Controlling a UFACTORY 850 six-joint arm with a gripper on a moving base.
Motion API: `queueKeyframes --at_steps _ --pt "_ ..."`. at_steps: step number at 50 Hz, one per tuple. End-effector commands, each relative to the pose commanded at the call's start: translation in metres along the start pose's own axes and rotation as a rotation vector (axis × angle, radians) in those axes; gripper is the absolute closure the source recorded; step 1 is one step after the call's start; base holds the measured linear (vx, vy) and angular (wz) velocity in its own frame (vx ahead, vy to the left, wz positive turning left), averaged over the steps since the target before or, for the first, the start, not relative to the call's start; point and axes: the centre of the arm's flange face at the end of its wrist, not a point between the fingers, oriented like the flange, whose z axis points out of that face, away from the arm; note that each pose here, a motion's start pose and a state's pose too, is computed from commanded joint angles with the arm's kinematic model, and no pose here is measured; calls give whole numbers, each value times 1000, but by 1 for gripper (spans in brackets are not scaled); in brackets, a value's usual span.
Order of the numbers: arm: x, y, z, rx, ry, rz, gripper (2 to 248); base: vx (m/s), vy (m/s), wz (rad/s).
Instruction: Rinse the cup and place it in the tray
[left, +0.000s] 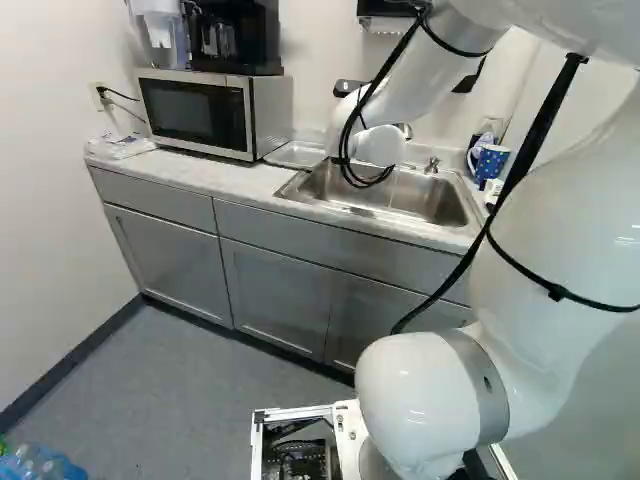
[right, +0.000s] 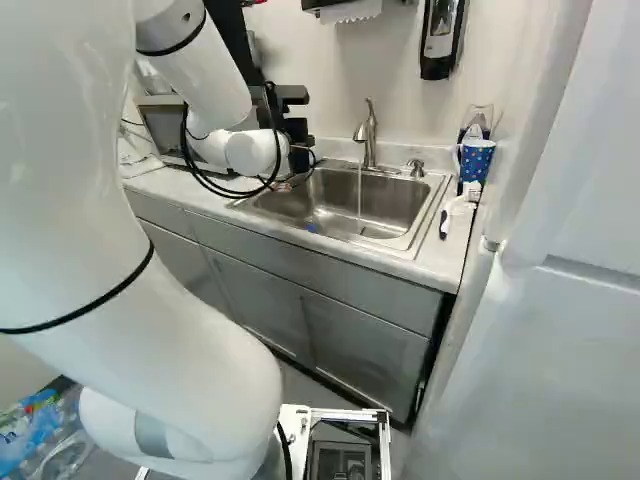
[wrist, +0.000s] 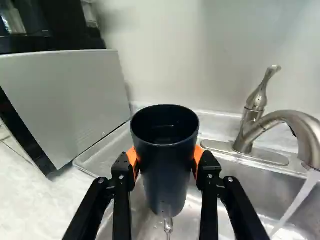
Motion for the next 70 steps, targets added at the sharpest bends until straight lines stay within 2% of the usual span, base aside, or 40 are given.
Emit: queueKeyframes --at_steps 9,27,70 --pt "10 -14 7 27 18 30 126 0 0 0" --pt "15 -36 26 70 16 203 126 0 0 0" --pt "15 -37 27 74 0 655 126 0 0 0"
